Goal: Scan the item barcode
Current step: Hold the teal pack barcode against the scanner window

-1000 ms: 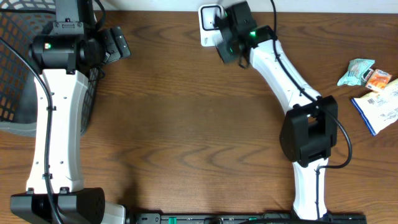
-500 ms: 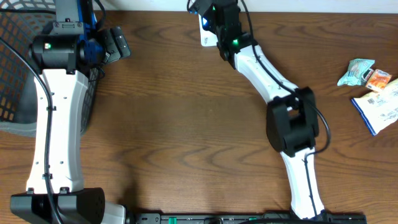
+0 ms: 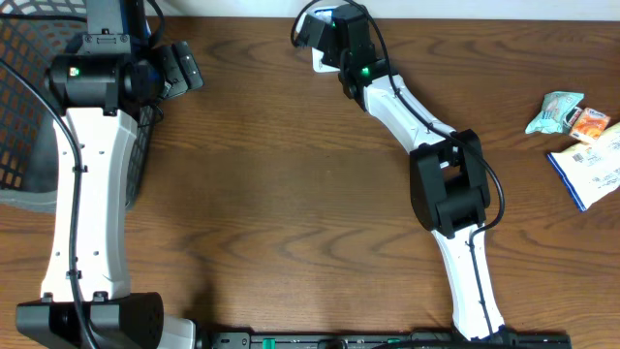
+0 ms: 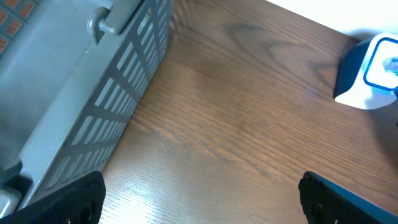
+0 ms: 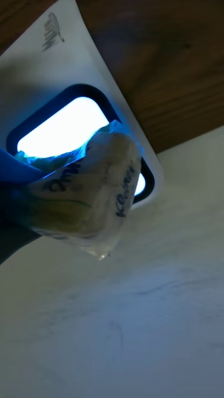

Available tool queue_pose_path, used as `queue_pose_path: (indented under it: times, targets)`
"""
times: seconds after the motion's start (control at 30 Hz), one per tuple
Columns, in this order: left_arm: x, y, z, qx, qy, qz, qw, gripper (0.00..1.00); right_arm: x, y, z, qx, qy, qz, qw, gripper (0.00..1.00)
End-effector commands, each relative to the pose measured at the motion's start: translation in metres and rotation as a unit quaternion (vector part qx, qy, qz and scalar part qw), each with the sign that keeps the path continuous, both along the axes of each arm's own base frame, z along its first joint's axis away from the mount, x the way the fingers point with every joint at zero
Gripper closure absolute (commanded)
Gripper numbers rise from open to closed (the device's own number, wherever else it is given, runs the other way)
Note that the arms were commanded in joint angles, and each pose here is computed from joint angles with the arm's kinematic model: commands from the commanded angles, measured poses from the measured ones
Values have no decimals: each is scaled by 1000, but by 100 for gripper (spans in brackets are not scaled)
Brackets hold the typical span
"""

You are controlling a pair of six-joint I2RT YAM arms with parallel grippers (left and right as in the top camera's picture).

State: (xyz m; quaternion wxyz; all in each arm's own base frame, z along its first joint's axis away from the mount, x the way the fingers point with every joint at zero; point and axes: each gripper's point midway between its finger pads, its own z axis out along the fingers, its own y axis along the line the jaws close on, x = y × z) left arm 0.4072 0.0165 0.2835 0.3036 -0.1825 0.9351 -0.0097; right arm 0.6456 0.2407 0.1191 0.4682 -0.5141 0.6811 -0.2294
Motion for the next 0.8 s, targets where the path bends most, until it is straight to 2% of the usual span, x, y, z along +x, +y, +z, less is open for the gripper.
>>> queue_pose_path:
  times: [0.0, 0.47, 0.6, 0.77]
  targets:
    - [0, 2, 1, 6, 0, 5, 1000, 2, 5, -15, 6, -24, -7, -6, 1000, 99]
    - [0, 2, 1, 6, 0, 5, 1000, 2, 8, -17, 9, -14, -12, 1, 1000, 99]
    - [0, 2, 1, 6, 0, 5, 1000, 2, 12, -12, 22, 19, -35, -7, 999, 99]
    - [0, 2, 1, 6, 0, 5, 1000, 2, 10, -6, 21, 20, -31, 3, 999, 99]
